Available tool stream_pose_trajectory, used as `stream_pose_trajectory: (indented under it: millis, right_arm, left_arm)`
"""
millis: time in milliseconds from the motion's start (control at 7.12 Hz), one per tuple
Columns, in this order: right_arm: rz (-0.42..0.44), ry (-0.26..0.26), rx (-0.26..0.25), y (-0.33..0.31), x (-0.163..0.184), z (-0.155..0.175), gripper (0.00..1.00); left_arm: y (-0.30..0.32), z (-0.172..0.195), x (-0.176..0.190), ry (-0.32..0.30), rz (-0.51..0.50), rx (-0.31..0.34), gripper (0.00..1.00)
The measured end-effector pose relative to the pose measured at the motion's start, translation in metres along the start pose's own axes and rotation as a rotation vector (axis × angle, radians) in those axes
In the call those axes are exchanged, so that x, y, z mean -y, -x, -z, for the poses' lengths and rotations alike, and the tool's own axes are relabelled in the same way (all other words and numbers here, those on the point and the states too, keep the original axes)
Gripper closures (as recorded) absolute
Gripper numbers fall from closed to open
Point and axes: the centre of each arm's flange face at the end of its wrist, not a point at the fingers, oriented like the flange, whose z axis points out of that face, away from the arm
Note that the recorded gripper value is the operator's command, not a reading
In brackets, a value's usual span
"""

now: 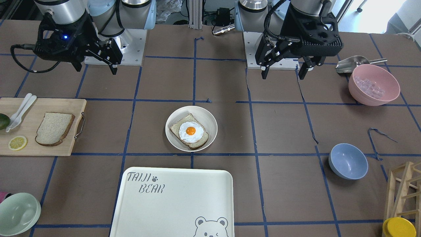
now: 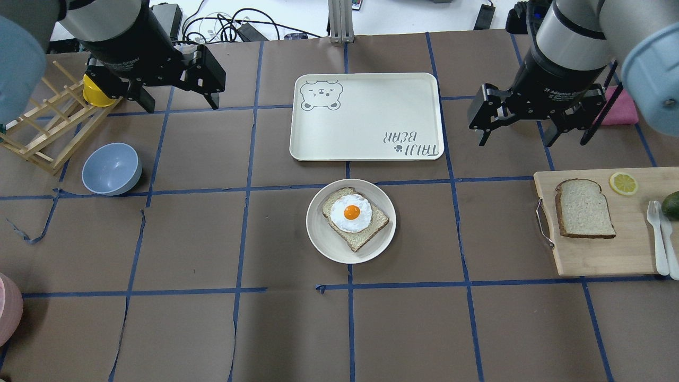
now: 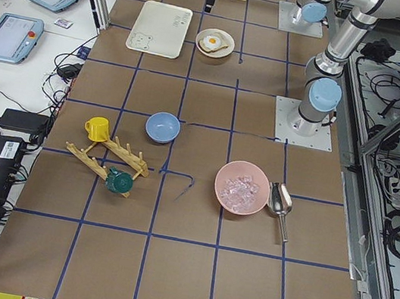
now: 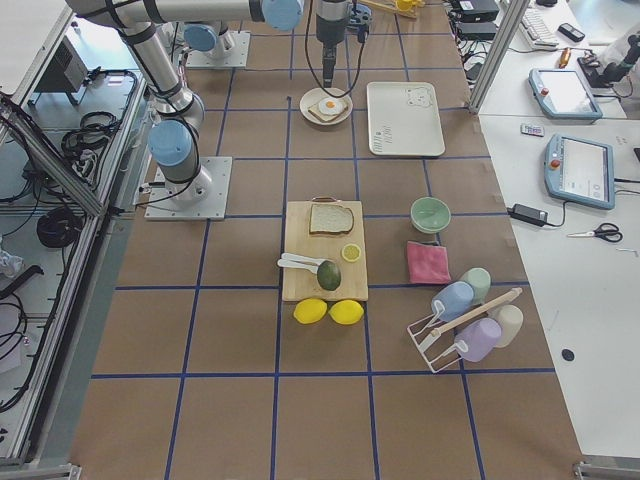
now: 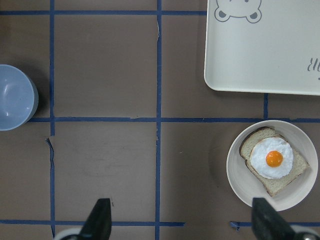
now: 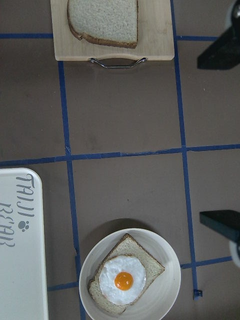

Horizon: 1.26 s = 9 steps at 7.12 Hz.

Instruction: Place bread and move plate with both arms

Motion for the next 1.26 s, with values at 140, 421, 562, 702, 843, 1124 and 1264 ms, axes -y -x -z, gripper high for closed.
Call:
stream_pose_trajectory:
  millis: [140, 421, 562, 702, 843, 1124, 1264]
  right_arm:
    - [0.0, -0.001, -0.004, -0.0004, -0.0001, 0.0001, 0.0]
    - [0.0, 0.0, -0.006, -0.0006, -0.0002, -0.0004, 0.0]
    - [0.001, -0.001, -0.006, -0.0005, -0.0003, 0.0001, 0.0]
    - [0.001, -0.002, -0.004, 0.0, -0.0006, 0.0009, 0.0]
    - [0.0, -0.004, 0.001, 0.0006, -0.0005, 0.0015, 0.0]
    - [0.0, -0.006, -0.002, 0.0008, -0.0009, 0.0025, 0.0]
    - [0.0, -0.007, -0.003, 0.0008, -0.0011, 0.0027, 0.0]
  left_arm:
    - [0.0002, 0.0, 0.0001, 0.0, 0.0, 0.0, 0.0]
    - [0.0005, 0.0, 0.0002, 0.0, 0.002, 0.0, 0.0]
    - [0.0004, 0.0, 0.0002, 0.0, 0.002, 0.0, 0.0]
    - [0.0004, 0.0, 0.0002, 0.0, 0.002, 0.0, 0.0]
    - [0.0003, 0.0, 0.0001, 0.0, 0.002, 0.0, 0.0]
    - [0.0002, 0.0, 0.0001, 0.0, 0.001, 0.0, 0.0]
    - [0.0001, 0.0, 0.0, 0.0, 0.001, 0.0, 0.0]
